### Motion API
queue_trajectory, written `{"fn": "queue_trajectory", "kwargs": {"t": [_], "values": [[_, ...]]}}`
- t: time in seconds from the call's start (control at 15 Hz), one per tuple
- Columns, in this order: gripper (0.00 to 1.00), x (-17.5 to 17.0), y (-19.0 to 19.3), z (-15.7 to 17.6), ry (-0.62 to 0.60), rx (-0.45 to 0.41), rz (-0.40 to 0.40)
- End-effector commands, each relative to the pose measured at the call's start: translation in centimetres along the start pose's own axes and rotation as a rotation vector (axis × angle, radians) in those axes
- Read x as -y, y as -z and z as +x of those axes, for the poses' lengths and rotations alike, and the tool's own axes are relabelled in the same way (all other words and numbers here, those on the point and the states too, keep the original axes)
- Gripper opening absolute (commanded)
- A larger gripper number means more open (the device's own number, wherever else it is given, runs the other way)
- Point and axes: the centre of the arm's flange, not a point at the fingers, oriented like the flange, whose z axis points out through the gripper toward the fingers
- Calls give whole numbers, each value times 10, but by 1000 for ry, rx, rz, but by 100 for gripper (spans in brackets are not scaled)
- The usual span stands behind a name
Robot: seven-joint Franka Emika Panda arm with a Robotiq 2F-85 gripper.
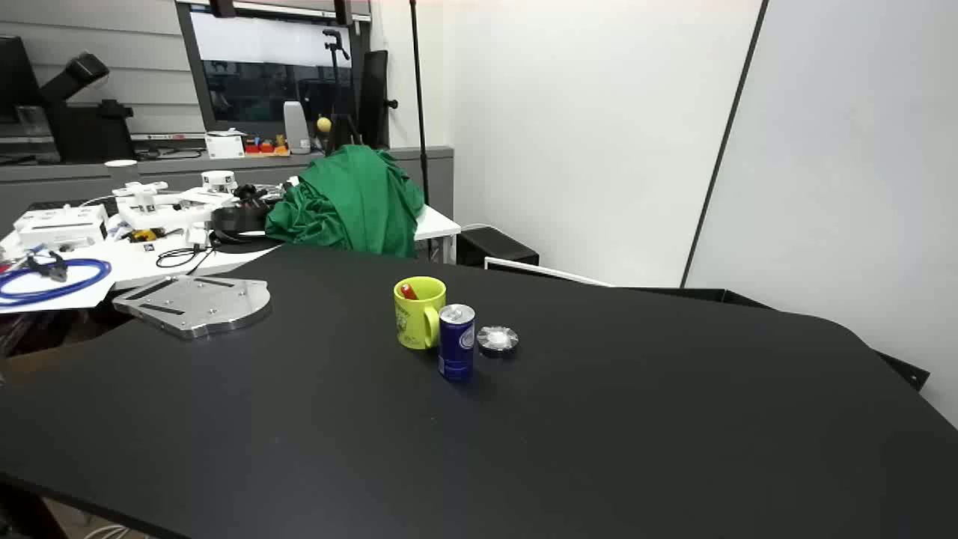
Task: Remove the marker from the mug and put it on the table
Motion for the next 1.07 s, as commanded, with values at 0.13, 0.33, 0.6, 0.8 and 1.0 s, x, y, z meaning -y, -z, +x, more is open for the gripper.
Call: {"fn": "queue_trajectory", "kwargs": {"t": [0.13, 0.33, 0.6, 0.8, 1.0], "values": [[100, 0, 0, 0, 0, 0, 0], [100, -2, -2, 8, -1, 10, -4], [100, -6, -16, 42, 16, 32, -12], [100, -11, -34, 77, 26, 71, -13], [100, -18, -60, 116, 28, 143, -14]]}}
